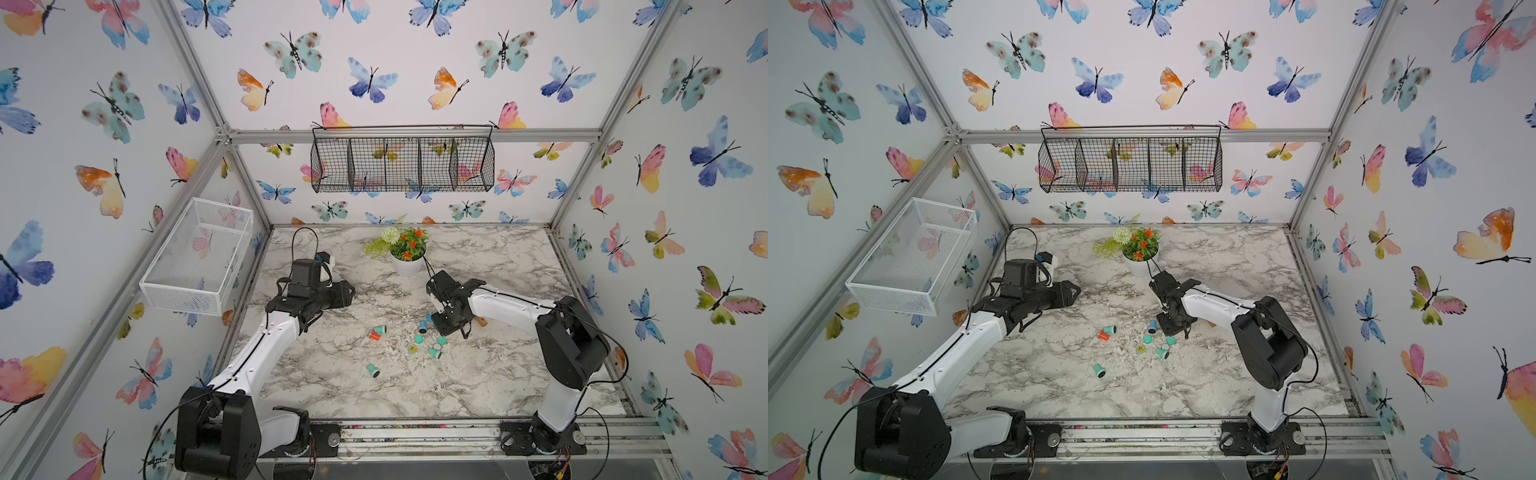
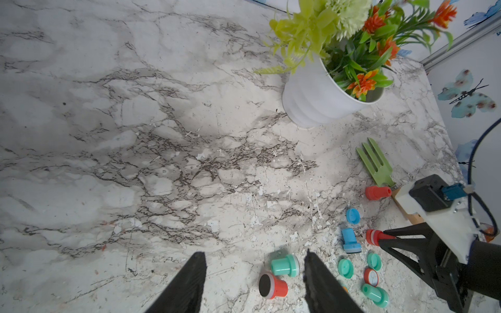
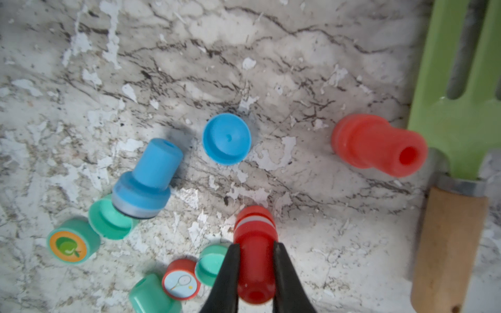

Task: Close the stamp cap
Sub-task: Close the cover of the stamp.

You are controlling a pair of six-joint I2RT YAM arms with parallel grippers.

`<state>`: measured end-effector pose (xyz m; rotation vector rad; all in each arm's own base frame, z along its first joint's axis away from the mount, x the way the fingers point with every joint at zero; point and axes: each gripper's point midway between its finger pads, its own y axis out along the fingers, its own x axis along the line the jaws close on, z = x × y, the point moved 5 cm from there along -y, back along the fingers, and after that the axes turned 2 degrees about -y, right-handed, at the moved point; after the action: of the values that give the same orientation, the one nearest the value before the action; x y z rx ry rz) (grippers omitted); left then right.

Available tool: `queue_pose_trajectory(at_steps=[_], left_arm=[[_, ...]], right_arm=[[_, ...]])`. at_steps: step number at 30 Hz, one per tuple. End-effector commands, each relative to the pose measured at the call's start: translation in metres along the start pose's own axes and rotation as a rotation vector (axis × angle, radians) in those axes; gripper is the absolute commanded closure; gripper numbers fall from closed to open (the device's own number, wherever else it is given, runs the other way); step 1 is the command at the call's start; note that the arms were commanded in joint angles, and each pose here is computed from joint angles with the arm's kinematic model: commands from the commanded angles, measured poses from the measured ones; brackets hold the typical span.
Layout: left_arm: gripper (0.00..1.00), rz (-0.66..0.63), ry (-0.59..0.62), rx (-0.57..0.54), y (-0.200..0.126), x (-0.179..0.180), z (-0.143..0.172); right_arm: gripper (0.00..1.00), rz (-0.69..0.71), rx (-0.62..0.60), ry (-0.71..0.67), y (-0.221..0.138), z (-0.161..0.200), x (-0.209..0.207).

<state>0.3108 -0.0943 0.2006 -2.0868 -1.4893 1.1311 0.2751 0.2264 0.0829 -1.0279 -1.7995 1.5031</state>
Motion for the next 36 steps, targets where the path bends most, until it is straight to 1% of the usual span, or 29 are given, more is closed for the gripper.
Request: queue_pose_trajectory(at_steps=[1, 7, 15, 19, 29, 36], left_arm=[[0.39, -0.006, -0.007, -0.004, 0.001, 0.002, -0.001], [0.39, 0.014, 0.001, 0.002, 0.001, 0.0, -0.001], [0.39, 0.037, 0.001, 0.019, 0.003, -0.002, 0.002], [0.39, 0.045, 0.002, 0.018, 0.003, -0.003, 0.002], [0.39, 0.046, 0.007, 0.013, 0.002, -0.004, 0.001], [0.39, 0.043, 0.008, 0.014, 0.003, -0.003, 0.001]], right_arm=[[0.96, -0.008, 0.068, -0.001, 0.01, 0.013, 0.0], [0.96, 0.005, 0.12, -0.024, 0.015, 0.021, -0.001], [0.96, 0.007, 0.253, -0.077, 0.019, 0.033, -0.002], [0.96, -0.005, 0.319, -0.09, 0.03, 0.043, -0.004], [0.96, -0.041, 0.417, -0.1, 0.068, 0.059, -0.002], [0.97, -0.011, 0.486, -0.107, 0.09, 0.072, -0.005]])
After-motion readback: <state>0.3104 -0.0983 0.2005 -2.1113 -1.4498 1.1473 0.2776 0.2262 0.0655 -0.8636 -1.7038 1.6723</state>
